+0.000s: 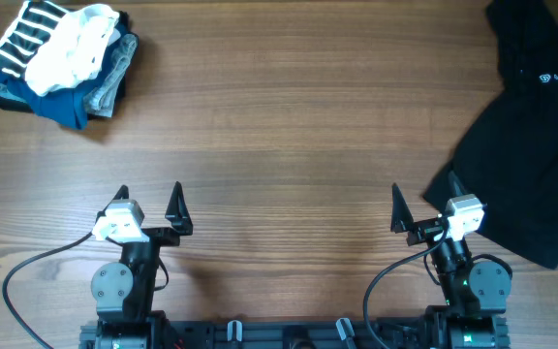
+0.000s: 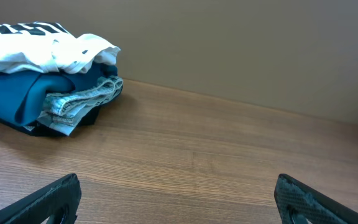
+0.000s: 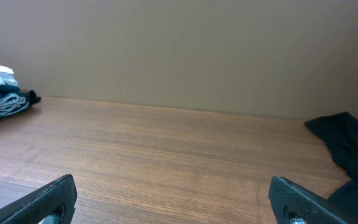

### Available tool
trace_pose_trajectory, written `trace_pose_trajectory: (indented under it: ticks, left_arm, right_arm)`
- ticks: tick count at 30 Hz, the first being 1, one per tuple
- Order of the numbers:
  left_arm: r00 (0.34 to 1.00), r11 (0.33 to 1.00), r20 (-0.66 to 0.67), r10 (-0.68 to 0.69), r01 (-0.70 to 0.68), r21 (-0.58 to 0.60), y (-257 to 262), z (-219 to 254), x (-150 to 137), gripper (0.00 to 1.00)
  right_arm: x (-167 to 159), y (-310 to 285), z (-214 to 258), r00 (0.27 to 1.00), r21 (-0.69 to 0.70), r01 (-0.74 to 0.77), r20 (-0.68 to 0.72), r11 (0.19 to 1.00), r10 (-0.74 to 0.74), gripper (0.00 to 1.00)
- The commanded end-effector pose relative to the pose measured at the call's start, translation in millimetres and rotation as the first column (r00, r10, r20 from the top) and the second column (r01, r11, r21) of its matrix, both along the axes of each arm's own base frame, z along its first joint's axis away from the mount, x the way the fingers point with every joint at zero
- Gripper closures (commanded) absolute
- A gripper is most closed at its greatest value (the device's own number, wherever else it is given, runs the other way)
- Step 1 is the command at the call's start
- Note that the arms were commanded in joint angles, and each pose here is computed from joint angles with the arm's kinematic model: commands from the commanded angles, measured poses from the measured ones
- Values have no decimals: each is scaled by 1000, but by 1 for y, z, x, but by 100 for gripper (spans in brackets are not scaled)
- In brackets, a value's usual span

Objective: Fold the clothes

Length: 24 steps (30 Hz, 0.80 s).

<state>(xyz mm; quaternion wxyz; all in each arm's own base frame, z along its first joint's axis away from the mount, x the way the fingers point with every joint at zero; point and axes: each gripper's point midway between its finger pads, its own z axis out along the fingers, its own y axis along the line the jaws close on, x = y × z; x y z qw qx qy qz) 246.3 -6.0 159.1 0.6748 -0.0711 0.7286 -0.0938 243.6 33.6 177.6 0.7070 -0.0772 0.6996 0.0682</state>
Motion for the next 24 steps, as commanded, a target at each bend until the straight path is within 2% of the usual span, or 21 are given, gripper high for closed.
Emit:
trace_pose_trajectory:
  ticks: [1, 24]
  left_arm:
    - [1000, 1000, -1, -21, 21, -10, -4, -2, 0, 0]
    - [1000, 1000, -2, -21, 21, -10, -4, -2, 0, 0]
  right_arm:
    - [0, -1, 2, 1000, 13, 7, 7, 1000, -7, 0]
    - [0, -1, 2, 1000, 13, 7, 7, 1000, -7, 0]
